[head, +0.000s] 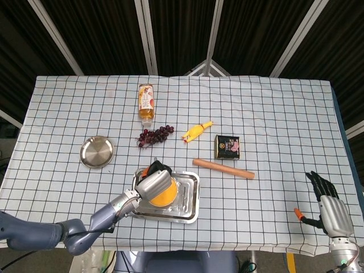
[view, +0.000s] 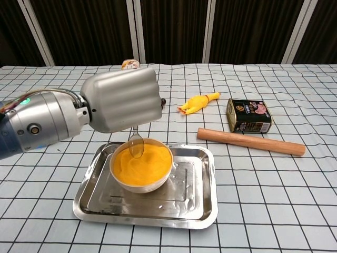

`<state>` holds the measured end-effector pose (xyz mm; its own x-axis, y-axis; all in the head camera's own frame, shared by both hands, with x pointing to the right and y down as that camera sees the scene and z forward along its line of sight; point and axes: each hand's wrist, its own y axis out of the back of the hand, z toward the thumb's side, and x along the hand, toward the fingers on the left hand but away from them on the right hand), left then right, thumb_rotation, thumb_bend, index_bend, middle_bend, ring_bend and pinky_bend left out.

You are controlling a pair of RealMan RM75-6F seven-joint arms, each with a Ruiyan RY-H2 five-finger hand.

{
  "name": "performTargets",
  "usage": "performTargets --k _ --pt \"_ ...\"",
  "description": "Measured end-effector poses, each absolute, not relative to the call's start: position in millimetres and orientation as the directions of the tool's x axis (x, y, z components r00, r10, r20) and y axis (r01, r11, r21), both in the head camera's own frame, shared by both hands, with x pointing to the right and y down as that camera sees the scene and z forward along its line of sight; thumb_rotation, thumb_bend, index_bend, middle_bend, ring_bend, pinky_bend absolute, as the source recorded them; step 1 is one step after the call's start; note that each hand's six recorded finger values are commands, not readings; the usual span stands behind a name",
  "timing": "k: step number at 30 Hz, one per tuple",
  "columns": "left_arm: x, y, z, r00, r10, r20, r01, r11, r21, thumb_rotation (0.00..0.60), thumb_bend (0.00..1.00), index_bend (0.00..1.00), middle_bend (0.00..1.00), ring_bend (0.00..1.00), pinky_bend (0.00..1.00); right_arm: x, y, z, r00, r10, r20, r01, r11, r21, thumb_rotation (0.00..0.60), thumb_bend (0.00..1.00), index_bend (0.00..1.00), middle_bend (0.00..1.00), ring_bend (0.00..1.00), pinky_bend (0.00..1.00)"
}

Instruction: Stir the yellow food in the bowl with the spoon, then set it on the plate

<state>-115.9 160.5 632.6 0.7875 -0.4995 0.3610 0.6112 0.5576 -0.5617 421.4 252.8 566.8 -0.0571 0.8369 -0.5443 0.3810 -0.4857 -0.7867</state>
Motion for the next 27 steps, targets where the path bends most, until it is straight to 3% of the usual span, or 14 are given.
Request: performTargets --k 18,27 --pt "-104 165 645 0.82 -0.421 0.388 0.569 0.673 -0.472 0.6 0.62 0.8 1.0 1.0 1.0 423 253 567 -0.063 0.833 -0.549 0.385 -0.487 -0.784 0.6 0.32 0.0 0.0 0.0 0.0" --pt "-98 178 648 0.823 -0.404 0.399 0.565 0.649 -0.51 0.6 0.62 0.8 1.0 1.0 1.0 422 253 567 -0.059 0.833 -0.55 0.385 -0.489 -0.783 0.6 0.32 0.0 0.0 0.0 0.0"
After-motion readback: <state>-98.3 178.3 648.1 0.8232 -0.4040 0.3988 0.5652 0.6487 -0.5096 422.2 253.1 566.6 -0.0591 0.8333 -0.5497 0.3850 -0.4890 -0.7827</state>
